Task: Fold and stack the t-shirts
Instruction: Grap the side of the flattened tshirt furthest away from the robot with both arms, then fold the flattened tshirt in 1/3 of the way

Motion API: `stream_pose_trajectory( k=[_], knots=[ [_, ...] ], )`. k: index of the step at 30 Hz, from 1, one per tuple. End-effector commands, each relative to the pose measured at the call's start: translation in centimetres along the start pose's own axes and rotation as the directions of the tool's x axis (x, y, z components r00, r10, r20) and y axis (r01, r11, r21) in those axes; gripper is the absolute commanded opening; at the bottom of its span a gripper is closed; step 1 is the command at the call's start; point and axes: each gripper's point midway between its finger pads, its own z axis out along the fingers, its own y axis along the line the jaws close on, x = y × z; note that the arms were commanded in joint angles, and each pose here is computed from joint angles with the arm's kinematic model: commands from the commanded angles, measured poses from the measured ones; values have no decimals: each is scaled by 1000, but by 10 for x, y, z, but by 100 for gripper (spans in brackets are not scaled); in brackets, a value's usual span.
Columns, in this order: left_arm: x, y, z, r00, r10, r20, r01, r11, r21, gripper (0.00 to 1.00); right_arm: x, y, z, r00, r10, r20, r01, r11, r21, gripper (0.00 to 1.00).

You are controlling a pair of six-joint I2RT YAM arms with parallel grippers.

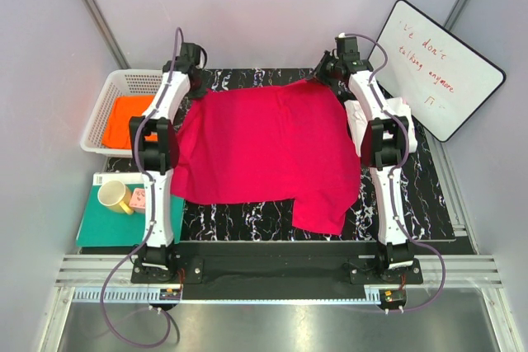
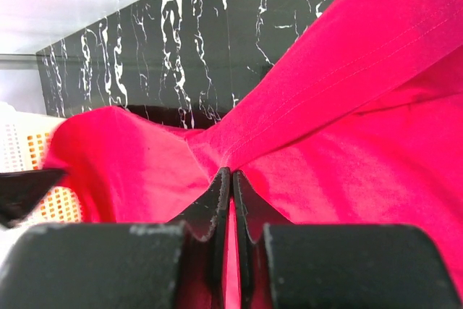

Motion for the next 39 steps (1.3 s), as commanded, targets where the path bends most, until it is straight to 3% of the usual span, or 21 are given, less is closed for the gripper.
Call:
stream_pose_trajectory(
  k=[1,13,25,36,39],
  knots=[
    [-65,16,-69,979,-22,204,25,1000,-11,0,-21,50,-46,995,-74,59,78,995,-65,9],
    [-45,41,-93,988,-17,156,32,995,-95,0,-21,74,-99,988,-146,52,149,986,-68,9],
    [17,67,-82,995,-54,-89,30,969,-246,0,56,33,-120,977,-95,-190,100,995,17,9],
    [86,86,-84,943,-100,-319,-23,933,-360,0,132,-3,-139,915,-3,-403,51,993,109,8],
    [100,90,-87,924,-101,-368,-48,926,-374,21,153,-15,-133,876,28,-482,40,991,130,8]
  ],
)
